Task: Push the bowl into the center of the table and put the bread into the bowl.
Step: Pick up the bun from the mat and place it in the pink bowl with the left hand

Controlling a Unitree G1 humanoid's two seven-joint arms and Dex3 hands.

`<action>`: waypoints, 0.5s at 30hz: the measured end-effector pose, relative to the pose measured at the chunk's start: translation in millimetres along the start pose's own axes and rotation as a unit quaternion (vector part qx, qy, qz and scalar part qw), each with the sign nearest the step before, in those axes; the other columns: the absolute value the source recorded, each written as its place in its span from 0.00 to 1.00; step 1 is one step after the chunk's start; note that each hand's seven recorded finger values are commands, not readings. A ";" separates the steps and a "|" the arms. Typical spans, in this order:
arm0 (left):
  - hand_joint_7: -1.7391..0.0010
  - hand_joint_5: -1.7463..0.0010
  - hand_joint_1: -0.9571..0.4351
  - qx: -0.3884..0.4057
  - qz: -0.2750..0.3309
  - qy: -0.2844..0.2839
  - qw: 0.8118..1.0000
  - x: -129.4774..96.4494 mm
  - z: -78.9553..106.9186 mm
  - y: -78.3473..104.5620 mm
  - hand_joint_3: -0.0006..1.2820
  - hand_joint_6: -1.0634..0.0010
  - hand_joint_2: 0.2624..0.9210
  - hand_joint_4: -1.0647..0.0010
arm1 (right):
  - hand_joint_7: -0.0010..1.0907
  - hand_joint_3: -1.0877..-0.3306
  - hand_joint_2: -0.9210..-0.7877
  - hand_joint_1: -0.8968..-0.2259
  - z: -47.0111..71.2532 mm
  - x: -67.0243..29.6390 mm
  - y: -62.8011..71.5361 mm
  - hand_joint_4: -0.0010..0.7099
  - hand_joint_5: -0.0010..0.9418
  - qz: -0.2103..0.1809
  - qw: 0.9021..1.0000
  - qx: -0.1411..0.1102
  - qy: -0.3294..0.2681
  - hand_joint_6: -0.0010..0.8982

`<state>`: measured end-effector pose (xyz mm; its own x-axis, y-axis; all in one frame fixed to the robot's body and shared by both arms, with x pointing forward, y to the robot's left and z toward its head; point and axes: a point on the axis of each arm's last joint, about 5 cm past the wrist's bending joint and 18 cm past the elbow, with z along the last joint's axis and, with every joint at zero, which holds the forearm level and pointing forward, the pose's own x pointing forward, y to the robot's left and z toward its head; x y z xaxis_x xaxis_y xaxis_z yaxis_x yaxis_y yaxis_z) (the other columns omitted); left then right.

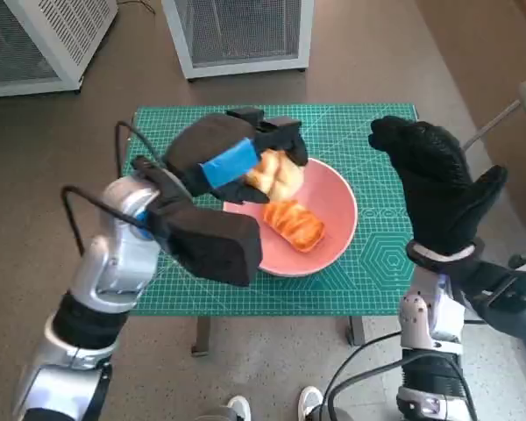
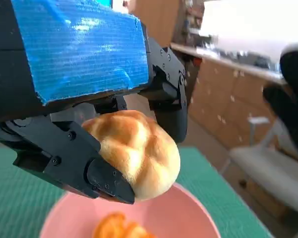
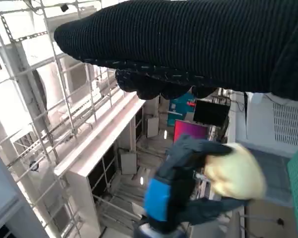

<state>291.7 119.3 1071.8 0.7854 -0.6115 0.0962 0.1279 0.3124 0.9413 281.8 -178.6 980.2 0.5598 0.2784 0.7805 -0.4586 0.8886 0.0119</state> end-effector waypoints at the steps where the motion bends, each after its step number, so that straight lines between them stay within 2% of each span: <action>1: 0.74 0.86 0.55 0.000 -0.004 0.001 1.000 0.7 -0.8 -1.6 0.06 0.72 0.88 0.68 | 0.54 0.82 0.00 0.71 0.3 0.1 0.1 0.53 0.00 0.000 1.000 0.000 -0.001 0.16; 2: 0.78 0.91 0.52 -0.001 -0.008 0.002 1.000 1.5 -1.8 -3.2 0.04 0.73 0.88 0.71 | 0.54 0.82 0.00 0.71 0.7 0.2 0.2 0.53 0.01 0.000 1.000 -0.001 -0.002 0.16; 6: 0.85 0.98 0.45 0.015 -0.022 0.005 1.000 3.9 -4.1 -10.5 0.02 0.75 0.88 0.77 | 0.54 0.82 0.00 0.71 2.1 0.5 1.2 0.53 0.01 -0.001 1.000 -0.002 -0.006 0.16; 15: 0.91 1.00 0.36 0.053 -0.021 0.012 0.998 2.3 -10.0 -26.0 0.02 0.81 0.91 0.90 | 0.54 0.82 0.00 0.71 2.7 -1.1 2.6 0.54 0.01 -0.008 1.000 -0.004 -0.005 0.16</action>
<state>296.2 117.0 1044.3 0.7955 -0.6039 0.0497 0.0965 0.2073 0.9735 278.2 -177.6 981.0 0.5602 0.2603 0.7864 -0.4439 0.8959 0.0196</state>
